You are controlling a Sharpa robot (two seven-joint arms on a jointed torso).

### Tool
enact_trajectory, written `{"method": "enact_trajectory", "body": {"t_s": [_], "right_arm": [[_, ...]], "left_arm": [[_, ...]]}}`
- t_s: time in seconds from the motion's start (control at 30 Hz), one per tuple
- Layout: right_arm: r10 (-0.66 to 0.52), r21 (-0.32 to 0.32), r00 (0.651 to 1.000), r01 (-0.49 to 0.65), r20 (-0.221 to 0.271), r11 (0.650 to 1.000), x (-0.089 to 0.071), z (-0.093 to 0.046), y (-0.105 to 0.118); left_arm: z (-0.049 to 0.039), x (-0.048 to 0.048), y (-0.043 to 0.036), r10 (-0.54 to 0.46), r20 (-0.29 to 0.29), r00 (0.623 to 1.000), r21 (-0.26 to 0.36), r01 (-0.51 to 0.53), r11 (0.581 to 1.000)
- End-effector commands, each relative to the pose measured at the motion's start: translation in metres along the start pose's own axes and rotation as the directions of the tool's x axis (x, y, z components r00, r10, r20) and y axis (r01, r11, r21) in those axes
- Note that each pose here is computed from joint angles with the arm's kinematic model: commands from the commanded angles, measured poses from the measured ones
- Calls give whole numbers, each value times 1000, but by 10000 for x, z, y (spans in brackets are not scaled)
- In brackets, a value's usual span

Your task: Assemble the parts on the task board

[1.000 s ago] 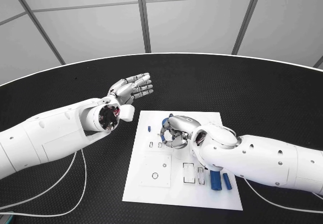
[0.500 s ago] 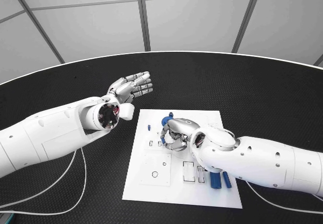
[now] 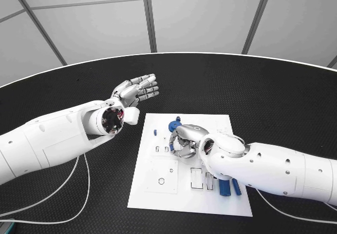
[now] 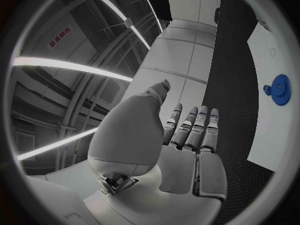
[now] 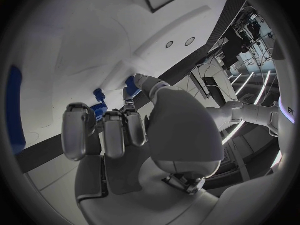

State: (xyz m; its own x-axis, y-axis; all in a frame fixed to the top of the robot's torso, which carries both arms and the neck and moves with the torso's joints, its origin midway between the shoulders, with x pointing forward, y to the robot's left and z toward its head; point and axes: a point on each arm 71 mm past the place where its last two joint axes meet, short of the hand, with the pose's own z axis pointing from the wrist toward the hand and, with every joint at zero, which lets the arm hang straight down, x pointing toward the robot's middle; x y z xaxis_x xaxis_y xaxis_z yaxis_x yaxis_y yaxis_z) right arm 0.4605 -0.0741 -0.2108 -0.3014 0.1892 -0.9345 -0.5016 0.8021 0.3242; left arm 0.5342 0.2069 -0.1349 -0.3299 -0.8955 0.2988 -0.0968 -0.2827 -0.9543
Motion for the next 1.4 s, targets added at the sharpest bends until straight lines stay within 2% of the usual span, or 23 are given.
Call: {"method": "enact_trajectory", "body": {"t_s": [0.03, 1.4], "right_arm": [[-8, 2, 1000, 8, 2, 1000, 0, 1, -10], [-18, 14, 1000, 19, -13, 1000, 20, 30, 21]], "left_arm": [[-2, -3, -1, 0, 1, 1000, 0, 0, 1000], [-20, -20, -10, 1, 4, 1000, -1, -1, 1000]]}}
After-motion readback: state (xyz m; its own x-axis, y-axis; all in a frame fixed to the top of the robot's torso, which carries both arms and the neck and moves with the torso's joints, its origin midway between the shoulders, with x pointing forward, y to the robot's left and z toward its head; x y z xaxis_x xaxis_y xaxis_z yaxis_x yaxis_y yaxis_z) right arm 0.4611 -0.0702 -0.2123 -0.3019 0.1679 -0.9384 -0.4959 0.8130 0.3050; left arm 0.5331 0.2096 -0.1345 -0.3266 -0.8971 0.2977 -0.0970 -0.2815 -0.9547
